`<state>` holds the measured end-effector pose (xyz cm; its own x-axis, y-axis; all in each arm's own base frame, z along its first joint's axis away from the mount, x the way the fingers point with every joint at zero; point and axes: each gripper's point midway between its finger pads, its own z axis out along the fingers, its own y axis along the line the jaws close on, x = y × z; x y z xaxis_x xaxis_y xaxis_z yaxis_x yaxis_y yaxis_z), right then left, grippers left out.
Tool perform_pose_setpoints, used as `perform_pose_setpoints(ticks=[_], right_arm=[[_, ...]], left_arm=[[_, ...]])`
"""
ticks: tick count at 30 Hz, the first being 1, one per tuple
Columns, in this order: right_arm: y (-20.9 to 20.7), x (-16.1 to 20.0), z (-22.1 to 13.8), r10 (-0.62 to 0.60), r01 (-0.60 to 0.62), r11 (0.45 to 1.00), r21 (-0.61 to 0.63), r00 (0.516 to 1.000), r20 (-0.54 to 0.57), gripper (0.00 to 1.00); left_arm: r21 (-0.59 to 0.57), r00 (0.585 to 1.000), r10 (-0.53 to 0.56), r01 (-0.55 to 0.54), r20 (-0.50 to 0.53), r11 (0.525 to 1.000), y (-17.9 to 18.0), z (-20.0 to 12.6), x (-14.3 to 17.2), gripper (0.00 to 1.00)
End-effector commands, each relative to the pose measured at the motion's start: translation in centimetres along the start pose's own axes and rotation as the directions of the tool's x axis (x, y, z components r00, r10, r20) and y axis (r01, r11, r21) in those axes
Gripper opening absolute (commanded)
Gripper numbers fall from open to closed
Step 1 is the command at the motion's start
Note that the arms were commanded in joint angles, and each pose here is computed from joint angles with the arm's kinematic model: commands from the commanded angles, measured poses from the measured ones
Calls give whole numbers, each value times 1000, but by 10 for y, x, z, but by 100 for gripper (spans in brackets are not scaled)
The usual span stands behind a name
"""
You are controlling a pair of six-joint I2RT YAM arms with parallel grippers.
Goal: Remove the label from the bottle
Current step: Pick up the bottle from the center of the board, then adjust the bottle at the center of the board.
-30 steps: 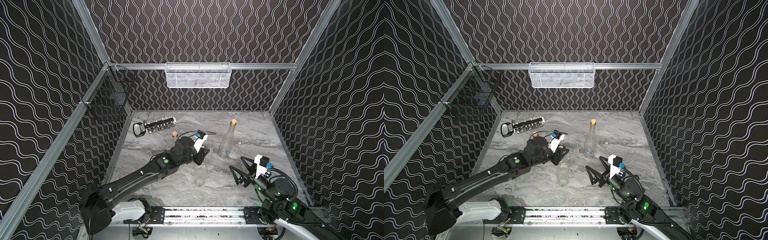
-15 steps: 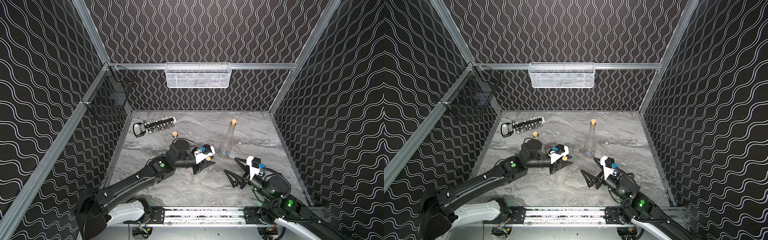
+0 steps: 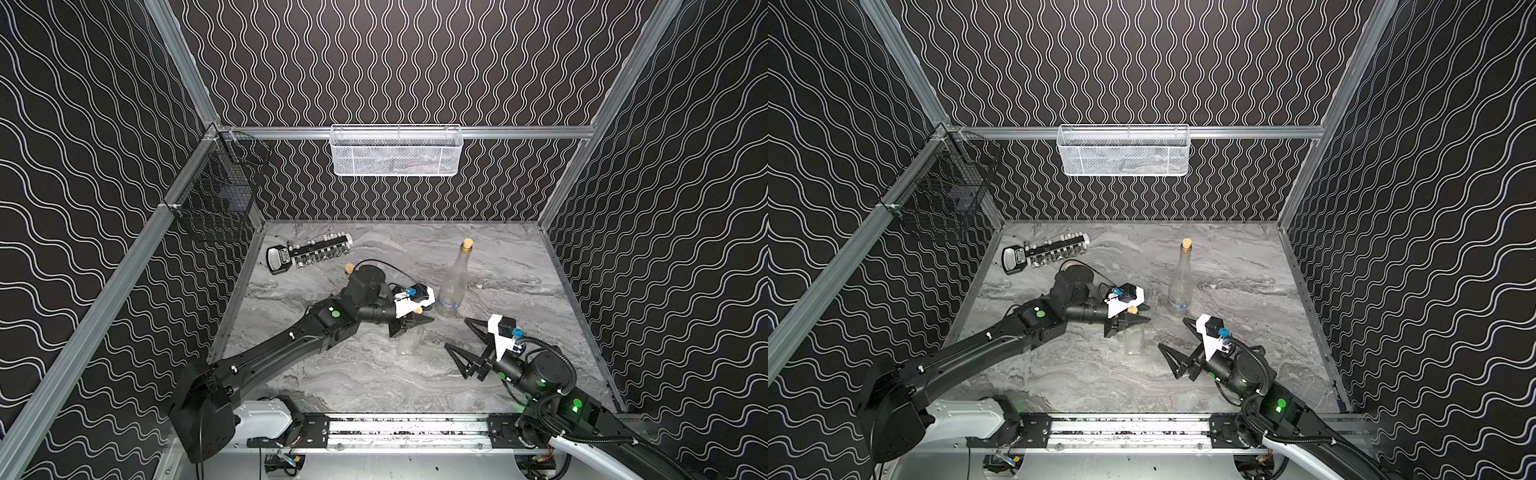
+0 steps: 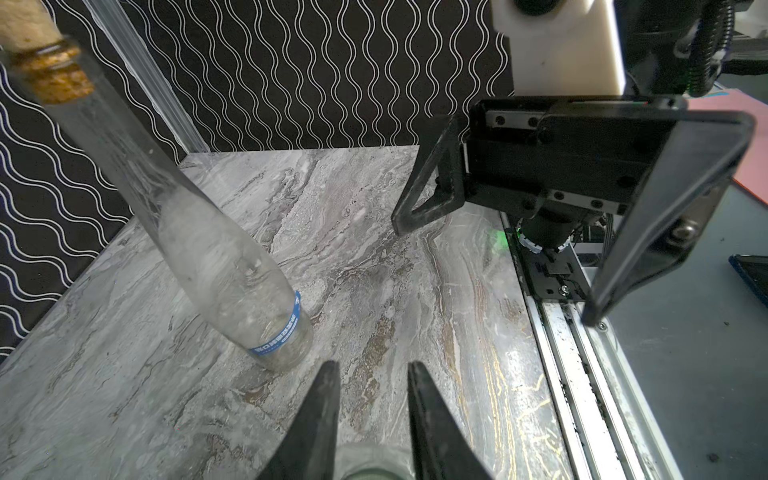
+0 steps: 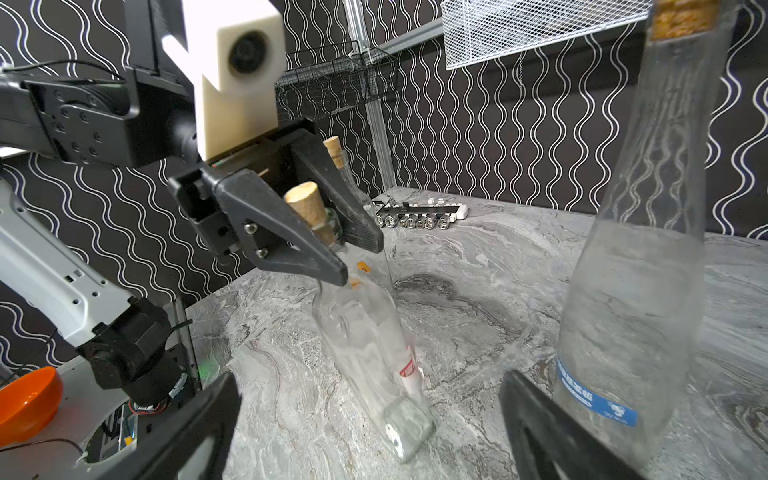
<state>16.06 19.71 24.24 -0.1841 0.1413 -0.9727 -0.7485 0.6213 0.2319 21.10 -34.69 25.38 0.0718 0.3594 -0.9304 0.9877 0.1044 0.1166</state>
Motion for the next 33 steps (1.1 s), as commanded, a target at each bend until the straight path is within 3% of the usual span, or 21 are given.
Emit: perform_pose_setpoints(ticks=[1,2,6,17,21,26,30,33], right_arm=[[-1,-11,-1,6,-6,1000,9,999,50,99],[-1,-11,-1,6,-6,1000,8,999,51,99],[-2,-11,-1,7,-8,1000,13,999,52,100],[-3,-9,1,-8,7,1000,18,999,47,100],[-2,-15,0,-23,22,1000,17,998,66,100],[3,-33,2,-25,24,1000,11,995,92,100],[11,-44,10,-19,21,1000,-18,996,84,100],[21,-50,24,-52,55,997,-58,998,46,100]], left_arm=[[-26,998,9,-7,55,1000,13,0,-12,18],[-34,999,-9,11,49,999,17,1,-10,30],[-57,998,-48,51,40,997,27,4,-7,52],[-139,997,-28,38,74,990,40,-9,-19,79],[-151,995,-30,44,91,988,39,-23,-38,98],[-271,990,-85,113,114,956,47,-54,-54,98],[-450,955,-257,297,151,842,65,-90,-51,99],[-498,919,-369,387,140,776,63,-109,-44,99]])
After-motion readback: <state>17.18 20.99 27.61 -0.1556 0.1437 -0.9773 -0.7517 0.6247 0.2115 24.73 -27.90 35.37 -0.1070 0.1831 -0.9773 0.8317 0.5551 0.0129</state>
